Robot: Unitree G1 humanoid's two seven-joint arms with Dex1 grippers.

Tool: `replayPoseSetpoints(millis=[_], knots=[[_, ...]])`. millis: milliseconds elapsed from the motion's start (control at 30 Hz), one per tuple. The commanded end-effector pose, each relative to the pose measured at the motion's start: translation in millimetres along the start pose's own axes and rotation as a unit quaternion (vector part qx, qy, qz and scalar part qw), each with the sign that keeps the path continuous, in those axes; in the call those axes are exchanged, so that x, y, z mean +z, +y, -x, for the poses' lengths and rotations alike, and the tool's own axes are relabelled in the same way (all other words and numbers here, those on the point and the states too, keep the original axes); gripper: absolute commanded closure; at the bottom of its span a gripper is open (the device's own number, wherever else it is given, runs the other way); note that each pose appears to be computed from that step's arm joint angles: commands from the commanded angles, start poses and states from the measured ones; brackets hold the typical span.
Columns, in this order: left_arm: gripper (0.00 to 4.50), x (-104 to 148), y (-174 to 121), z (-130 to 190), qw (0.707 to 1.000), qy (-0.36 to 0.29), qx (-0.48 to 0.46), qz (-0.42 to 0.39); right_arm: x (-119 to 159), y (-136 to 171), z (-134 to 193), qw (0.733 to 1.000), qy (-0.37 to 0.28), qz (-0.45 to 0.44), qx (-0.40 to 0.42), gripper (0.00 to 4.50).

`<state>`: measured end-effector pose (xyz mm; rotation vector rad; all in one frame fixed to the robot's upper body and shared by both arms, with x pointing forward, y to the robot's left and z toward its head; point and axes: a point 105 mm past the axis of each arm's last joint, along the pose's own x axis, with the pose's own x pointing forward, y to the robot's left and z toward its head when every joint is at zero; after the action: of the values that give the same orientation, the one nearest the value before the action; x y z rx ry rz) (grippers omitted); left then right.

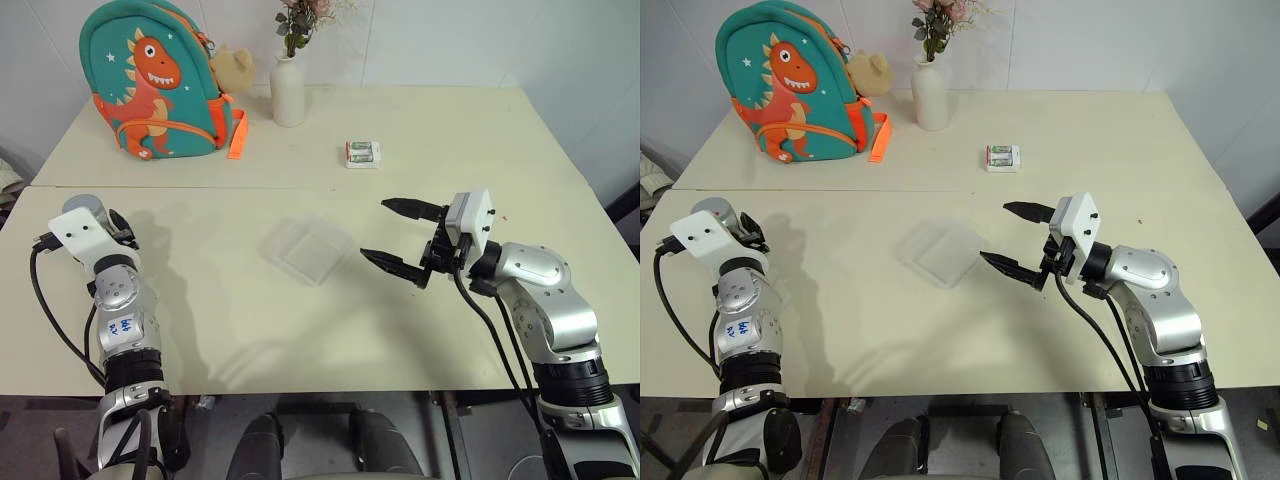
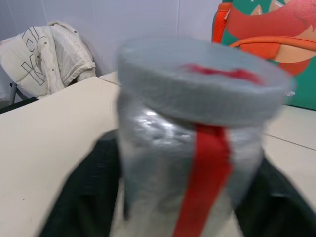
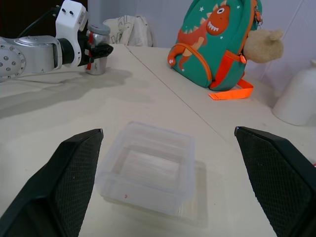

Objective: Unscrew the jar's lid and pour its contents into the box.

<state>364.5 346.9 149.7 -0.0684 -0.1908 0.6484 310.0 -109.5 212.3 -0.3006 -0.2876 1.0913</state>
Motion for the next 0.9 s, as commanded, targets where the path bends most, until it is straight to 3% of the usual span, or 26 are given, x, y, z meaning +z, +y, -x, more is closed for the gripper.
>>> replayPoseSetpoints(millis=[33,133,200,300,400,533,700,900], knots=[[2.52,20,-4,2,0.999,-0.035,-0.011,0.015,13,-1,4,1.0,-0.017,0.019,-0.006,0.0],[2.52,38,-27,9,0.993,-0.071,-0.084,0.032,11,0,6,1.0,-0.014,0.017,-0.007,0.0],[2.52,57,-57,22,0.974,-0.097,-0.191,0.073,11,0,7,1.0,-0.012,0.017,-0.011,0.0],[2.52,79,-103,58,0.91,-0.122,-0.392,0.056,11,-2,10,1.0,-0.005,0.017,-0.022,0.0],[2.52,70,-124,94,0.829,-0.108,-0.548,-0.035,10,1,13,1.0,0.02,0.021,-0.011,0.0],[2.52,58,-144,138,0.701,-0.051,-0.711,-0.035,19,8,5,0.999,0.035,0.012,-0.007,0.0],[2.52,52,-171,172,0.595,-0.032,-0.802,-0.044,41,19,-21,1.0,0.011,-0.013,0.002,0.0],[2.52,58,-188,195,0.537,-0.034,-0.843,-0.022,56,30,-46,0.999,-0.011,-0.036,0.015,0.0]])
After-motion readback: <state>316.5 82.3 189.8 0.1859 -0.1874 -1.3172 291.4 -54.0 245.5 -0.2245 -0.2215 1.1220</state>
